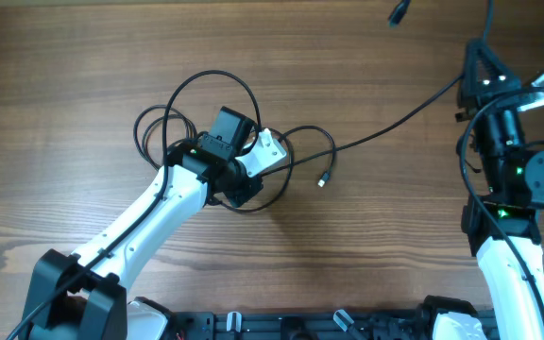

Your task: Untangle cables

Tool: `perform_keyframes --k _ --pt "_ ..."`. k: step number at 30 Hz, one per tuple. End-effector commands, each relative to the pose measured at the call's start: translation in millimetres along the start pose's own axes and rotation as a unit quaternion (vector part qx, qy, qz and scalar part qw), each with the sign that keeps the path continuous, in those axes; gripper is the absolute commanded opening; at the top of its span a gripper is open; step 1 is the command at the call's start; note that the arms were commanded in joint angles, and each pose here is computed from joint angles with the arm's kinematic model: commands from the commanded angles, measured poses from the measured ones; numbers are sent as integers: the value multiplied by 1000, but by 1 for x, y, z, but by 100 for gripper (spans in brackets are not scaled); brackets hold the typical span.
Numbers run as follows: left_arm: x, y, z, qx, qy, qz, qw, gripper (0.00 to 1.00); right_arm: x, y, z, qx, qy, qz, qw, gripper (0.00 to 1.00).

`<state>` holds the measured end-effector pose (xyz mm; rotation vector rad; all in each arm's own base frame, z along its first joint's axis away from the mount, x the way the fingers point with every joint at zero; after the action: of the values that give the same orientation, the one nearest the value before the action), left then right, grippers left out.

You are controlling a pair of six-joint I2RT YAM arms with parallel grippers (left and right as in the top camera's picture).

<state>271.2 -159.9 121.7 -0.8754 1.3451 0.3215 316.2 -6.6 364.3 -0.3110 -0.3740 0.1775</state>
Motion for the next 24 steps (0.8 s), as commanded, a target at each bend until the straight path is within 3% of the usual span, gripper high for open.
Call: perform_keyframes --k 1,6,13,24 --pt "3 4 -1 -3 7 7 1000 27 1 -12 -7 21 10 -16 1000 4" --pt "2 1 -13 -4 58 -6 998 38 3 -15 -17 38 15 -17 999 4" --pt "3 2 -15 -4 65 -5 998 41 3 -18 -7 50 -12 -20 998 4" --pt "36 13 -15 -12 81 46 996 36 2 -16 13 64 -62 -4 996 4"
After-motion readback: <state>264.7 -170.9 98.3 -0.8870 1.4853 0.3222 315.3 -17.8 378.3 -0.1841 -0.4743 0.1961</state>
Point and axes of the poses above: each gripper's point midway between its finger pads, its own x axis out along the fingers, its own z axis along the line the jaws close on, y = z × x, the point moved 5 cm from there along -x, back along the fingers, and after that the axes turned 11 degrees about -x, right-handed, at the moved point
